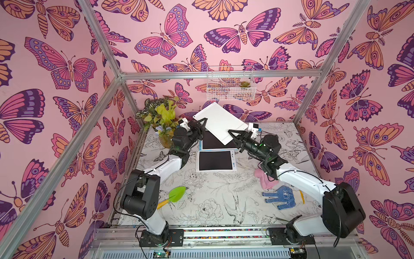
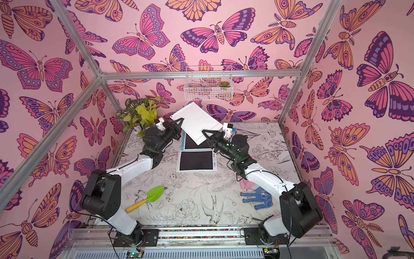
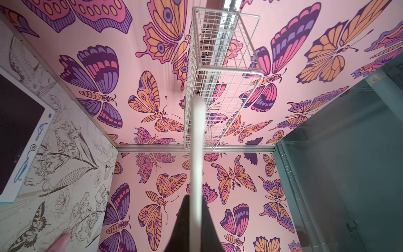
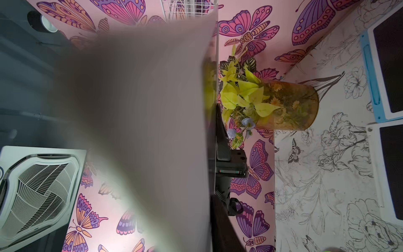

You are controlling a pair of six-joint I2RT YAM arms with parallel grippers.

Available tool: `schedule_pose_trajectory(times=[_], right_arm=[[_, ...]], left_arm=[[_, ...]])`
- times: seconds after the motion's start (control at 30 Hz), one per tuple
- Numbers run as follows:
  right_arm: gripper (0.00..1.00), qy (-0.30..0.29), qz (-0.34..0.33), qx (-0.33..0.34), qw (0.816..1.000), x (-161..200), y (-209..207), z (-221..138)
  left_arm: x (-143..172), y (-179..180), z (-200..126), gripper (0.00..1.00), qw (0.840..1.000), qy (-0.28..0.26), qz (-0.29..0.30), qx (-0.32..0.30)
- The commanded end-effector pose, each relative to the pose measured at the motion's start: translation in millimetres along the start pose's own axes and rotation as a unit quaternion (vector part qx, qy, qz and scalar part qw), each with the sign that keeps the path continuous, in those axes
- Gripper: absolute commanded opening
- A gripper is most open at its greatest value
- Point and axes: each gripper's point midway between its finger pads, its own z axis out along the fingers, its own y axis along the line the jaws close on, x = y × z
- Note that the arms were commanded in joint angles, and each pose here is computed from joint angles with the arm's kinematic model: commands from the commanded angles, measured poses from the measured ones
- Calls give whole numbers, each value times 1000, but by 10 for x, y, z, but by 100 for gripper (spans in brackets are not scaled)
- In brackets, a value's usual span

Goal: Wipe the drawing tablet
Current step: Adjust the drawing tablet at the center of the board.

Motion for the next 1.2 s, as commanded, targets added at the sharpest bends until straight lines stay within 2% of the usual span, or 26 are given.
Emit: schedule_pose_trajectory(times=[0.0,0.03,0.13,0.27,0.33,0.4,0.47,0.57,0.6,0.63,0.7,0.77,0.9,1.0,1.17], right_arm=[[10,-17,-32,-60,998,-92,391,31],[2,-18,-36,-55,998,-101,365,37],[0,-18,-52,-29,998,-138,283,-13],[0,1,-82,28,996,-209,151,-213],[0,21,-99,63,993,-229,49,-412],[0,49,-111,101,988,-200,-102,-617],[0,112,-124,143,976,-37,-296,-813],[0,220,-132,195,947,349,-639,-1118],[0,248,-127,200,939,462,-725,-1207],[0,267,-117,194,937,559,-786,-1263],[0,294,-95,182,933,722,-876,-1333],[0,316,-81,182,928,876,-975,-1366],[0,380,-73,200,900,1275,-1255,-1365],[0,409,-73,215,884,1462,-1480,-1353],[0,429,-65,225,872,1517,-1741,-1333]], left_arm=[[81,-15,-8,0,1000,9,-2,22],[98,7,-13,6,1000,12,-3,19],[147,170,-41,44,999,29,-9,-17],[160,511,-249,67,995,30,-4,-95],[151,738,-447,71,986,32,9,-162],[154,928,-685,72,971,36,24,-234],[180,1070,-928,71,952,50,50,-297],[204,1217,-1350,71,904,76,118,-404],[198,1261,-1510,71,881,85,144,-443],[191,1319,-1683,71,856,96,164,-481],[196,1426,-1932,70,819,124,195,-526],[239,1538,-2132,69,795,152,211,-548],[331,1755,-2467,67,774,182,215,-568],[383,1795,-2636,67,771,188,221,-567],[459,1902,-2822,68,764,204,222,-571]])
